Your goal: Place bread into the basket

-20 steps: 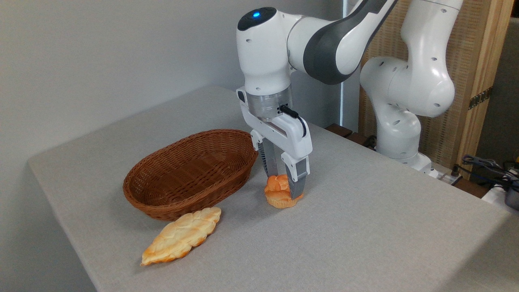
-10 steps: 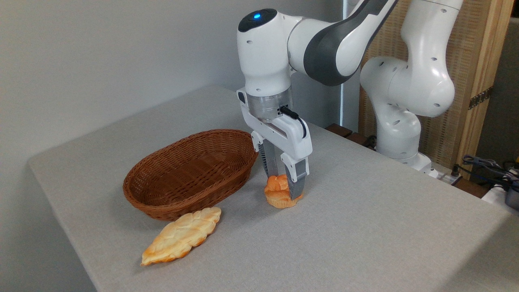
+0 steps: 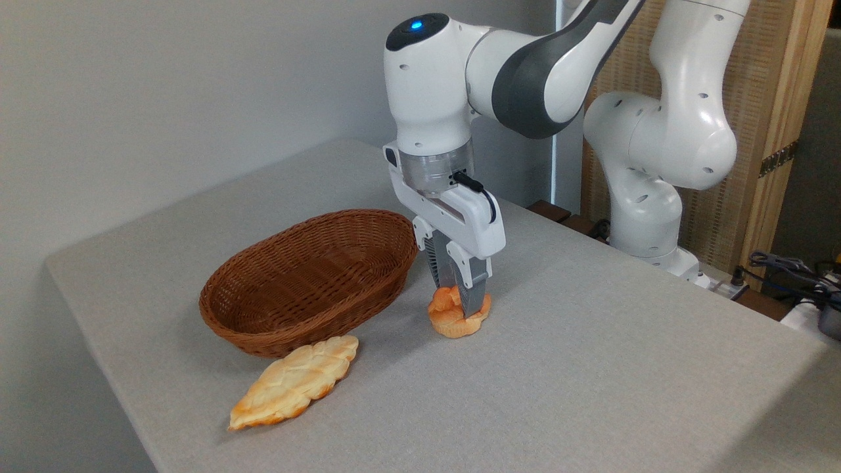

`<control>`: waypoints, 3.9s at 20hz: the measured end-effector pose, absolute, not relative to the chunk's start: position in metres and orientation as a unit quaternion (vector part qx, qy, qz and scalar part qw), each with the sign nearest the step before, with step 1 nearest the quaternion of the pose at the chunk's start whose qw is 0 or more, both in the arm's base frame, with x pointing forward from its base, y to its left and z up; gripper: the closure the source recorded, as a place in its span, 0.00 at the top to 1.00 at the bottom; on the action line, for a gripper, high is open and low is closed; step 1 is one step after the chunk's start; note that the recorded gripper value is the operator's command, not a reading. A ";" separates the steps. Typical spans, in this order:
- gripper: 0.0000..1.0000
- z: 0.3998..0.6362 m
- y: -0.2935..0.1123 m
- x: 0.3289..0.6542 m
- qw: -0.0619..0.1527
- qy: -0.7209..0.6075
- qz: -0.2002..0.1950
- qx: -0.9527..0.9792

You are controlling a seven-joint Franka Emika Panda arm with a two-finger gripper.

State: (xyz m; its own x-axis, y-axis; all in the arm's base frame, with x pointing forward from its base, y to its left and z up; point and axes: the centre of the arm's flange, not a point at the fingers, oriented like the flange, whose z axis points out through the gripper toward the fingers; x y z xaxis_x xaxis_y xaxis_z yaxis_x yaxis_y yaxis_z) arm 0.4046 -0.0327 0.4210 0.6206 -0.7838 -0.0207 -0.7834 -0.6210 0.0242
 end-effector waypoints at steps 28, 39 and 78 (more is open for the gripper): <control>1.00 0.477 -0.196 0.557 0.047 -0.376 -0.004 0.925; 1.00 0.488 -0.190 0.564 0.046 -0.372 0.011 0.927; 1.00 0.602 -0.040 0.577 0.001 -0.396 -0.003 0.918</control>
State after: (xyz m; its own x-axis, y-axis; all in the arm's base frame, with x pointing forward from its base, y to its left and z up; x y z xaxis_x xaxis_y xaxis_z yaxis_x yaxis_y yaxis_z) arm 0.5767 -0.0401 0.6015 0.6857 -0.7278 -0.0041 -0.7278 -0.6857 0.0050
